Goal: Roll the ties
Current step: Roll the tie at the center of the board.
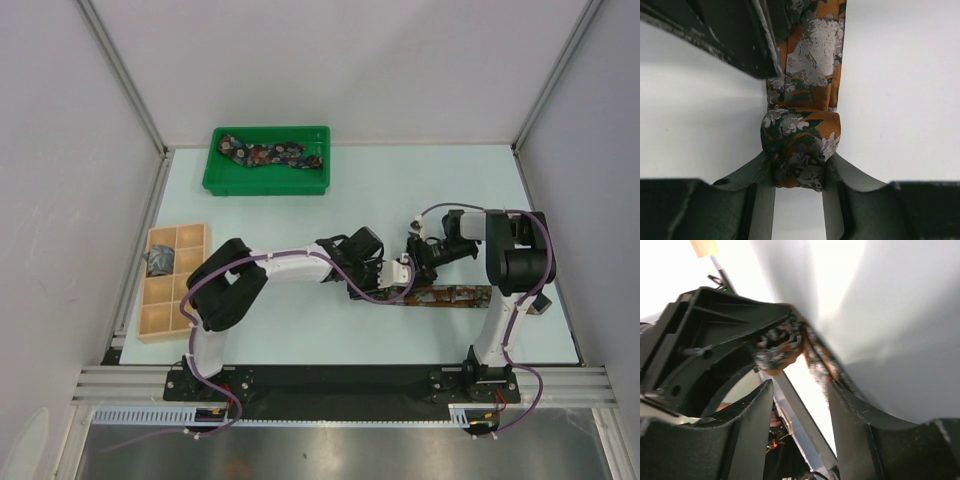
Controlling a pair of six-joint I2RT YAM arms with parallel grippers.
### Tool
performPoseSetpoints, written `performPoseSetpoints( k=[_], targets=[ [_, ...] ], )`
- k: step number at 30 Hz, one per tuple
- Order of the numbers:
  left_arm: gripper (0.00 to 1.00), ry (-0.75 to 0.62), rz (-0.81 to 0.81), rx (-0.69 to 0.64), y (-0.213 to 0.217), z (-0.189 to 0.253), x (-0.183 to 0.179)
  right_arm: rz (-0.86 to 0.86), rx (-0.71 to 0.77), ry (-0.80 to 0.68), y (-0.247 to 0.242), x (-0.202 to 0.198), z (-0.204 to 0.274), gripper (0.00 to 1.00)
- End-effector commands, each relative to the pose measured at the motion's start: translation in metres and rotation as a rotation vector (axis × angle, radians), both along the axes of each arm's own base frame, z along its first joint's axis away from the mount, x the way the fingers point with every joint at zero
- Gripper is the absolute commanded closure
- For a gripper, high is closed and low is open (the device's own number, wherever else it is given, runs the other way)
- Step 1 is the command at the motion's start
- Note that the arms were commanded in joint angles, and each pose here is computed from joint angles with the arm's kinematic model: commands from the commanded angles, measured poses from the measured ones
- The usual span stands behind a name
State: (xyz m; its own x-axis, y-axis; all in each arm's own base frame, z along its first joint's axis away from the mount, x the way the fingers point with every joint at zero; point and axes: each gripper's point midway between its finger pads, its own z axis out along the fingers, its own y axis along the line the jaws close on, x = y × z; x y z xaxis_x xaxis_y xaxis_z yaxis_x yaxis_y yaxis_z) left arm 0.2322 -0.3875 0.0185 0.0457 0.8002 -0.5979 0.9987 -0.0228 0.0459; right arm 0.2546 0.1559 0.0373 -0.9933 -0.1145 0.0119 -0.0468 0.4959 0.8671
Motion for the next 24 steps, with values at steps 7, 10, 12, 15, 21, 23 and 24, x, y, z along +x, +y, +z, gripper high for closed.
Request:
performPoseSetpoints(
  k=[7,10,12,15,21,23,24],
  targets=[
    [0.77,0.050,0.031,0.316,0.054,-0.044,-0.012,0.042,0.083,-0.032,0.032,-0.007,0.014,0.53],
    [0.76,0.055,0.028,0.331,0.057,-0.046,-0.013,0.051,0.069,-0.040,0.038,-0.006,0.008,0.59],
    [0.75,0.062,0.032,0.339,0.059,-0.049,-0.014,0.063,0.060,-0.053,0.043,-0.006,0.005,0.66],
    [0.74,0.073,0.035,0.334,0.059,-0.049,-0.017,0.080,0.037,-0.051,0.044,-0.010,0.000,0.75],
    [0.62,0.092,0.068,0.248,0.052,-0.040,-0.014,0.087,-0.057,-0.055,0.033,-0.011,-0.019,1.00],
    [0.56,0.096,0.089,0.127,0.042,-0.018,-0.004,0.082,-0.111,-0.044,0.024,-0.011,-0.031,1.00],
    [0.48,0.148,0.081,0.069,0.039,-0.013,-0.012,0.076,-0.146,-0.044,0.019,-0.010,-0.037,1.00]
  ],
)
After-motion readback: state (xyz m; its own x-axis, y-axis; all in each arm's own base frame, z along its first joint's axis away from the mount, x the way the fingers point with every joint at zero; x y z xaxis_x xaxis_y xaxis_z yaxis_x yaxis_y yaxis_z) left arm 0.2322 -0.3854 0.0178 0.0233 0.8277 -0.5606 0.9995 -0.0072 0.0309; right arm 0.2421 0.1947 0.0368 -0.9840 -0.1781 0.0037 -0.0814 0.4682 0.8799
